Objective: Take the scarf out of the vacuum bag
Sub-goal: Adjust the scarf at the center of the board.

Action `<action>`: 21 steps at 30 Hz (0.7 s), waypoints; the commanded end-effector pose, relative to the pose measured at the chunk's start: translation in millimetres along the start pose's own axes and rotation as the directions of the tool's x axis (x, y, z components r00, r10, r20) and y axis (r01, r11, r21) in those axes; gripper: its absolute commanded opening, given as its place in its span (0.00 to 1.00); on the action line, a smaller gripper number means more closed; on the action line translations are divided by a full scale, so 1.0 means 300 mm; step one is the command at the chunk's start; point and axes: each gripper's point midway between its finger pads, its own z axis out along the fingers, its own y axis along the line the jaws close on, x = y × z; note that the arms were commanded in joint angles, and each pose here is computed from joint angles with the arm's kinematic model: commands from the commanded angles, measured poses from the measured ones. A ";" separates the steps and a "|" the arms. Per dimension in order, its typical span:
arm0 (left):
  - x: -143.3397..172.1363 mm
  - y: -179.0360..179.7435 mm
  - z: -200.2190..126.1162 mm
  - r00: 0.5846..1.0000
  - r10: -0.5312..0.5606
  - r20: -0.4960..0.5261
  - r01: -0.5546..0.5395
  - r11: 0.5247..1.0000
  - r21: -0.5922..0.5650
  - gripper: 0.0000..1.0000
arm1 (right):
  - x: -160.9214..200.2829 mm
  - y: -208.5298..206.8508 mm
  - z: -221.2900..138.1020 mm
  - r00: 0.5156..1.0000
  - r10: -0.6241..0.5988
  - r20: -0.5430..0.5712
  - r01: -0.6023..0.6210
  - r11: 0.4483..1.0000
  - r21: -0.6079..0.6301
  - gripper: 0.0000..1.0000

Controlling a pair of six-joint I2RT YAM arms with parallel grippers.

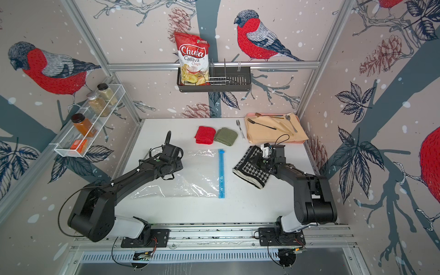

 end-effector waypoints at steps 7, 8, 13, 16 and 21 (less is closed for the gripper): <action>-0.010 0.007 -0.007 1.000 -0.011 0.020 0.011 1.000 -0.010 0.11 | 0.011 -0.148 0.025 0.997 0.072 -0.009 -0.071 0.991 0.117 0.00; -0.012 0.008 -0.008 1.000 -0.012 0.022 0.012 1.000 -0.012 0.11 | 0.027 -0.180 0.037 0.996 0.092 -0.021 -0.088 0.986 0.140 0.00; -0.010 0.013 -0.010 0.999 -0.021 0.028 0.021 1.000 -0.012 0.11 | 0.055 -0.259 0.063 0.984 0.169 -0.055 -0.157 0.973 0.172 0.00; -0.005 0.014 -0.009 0.999 -0.023 0.025 0.023 1.000 -0.009 0.11 | 0.002 -0.186 0.036 0.991 0.128 -0.025 -0.124 0.984 0.125 0.00; -0.011 0.017 -0.018 0.999 -0.020 0.034 0.020 1.000 -0.011 0.11 | -0.102 -0.048 -0.056 0.996 0.017 0.091 -0.023 0.998 0.067 0.00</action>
